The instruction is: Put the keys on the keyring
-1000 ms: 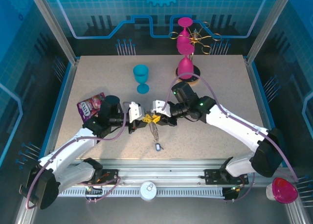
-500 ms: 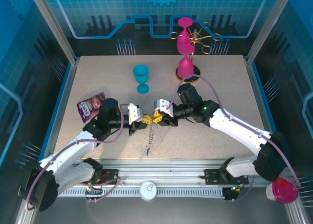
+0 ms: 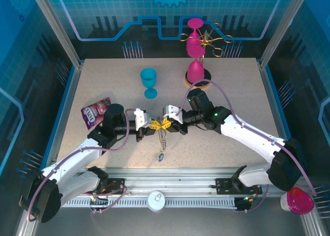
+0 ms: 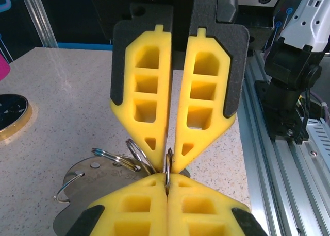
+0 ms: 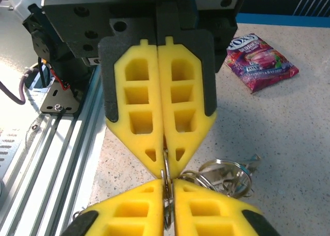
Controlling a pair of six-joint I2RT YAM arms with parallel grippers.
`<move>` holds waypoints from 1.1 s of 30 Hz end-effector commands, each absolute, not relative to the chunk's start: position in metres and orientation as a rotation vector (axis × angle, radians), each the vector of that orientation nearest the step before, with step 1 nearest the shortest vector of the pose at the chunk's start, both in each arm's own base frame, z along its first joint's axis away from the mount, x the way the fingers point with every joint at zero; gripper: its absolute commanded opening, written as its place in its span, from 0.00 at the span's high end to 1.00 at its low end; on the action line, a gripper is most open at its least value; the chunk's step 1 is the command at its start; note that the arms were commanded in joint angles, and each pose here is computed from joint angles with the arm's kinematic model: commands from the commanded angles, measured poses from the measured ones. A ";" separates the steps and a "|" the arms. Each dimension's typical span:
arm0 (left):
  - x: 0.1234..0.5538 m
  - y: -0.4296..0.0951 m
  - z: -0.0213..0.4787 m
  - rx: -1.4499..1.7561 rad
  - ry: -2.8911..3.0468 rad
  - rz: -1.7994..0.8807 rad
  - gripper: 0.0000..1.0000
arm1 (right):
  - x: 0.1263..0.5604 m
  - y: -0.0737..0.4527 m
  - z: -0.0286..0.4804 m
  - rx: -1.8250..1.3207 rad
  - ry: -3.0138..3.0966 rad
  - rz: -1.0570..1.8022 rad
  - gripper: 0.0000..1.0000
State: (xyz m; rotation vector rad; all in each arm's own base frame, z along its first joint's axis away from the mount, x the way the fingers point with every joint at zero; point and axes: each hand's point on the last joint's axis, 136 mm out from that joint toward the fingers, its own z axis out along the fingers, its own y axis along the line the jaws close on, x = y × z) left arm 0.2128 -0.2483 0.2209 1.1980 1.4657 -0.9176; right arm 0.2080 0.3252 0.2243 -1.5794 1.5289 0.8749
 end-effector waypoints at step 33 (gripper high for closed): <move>0.213 -0.249 0.221 1.276 1.457 -0.838 1.00 | 0.215 0.325 0.234 -1.683 1.586 0.782 0.70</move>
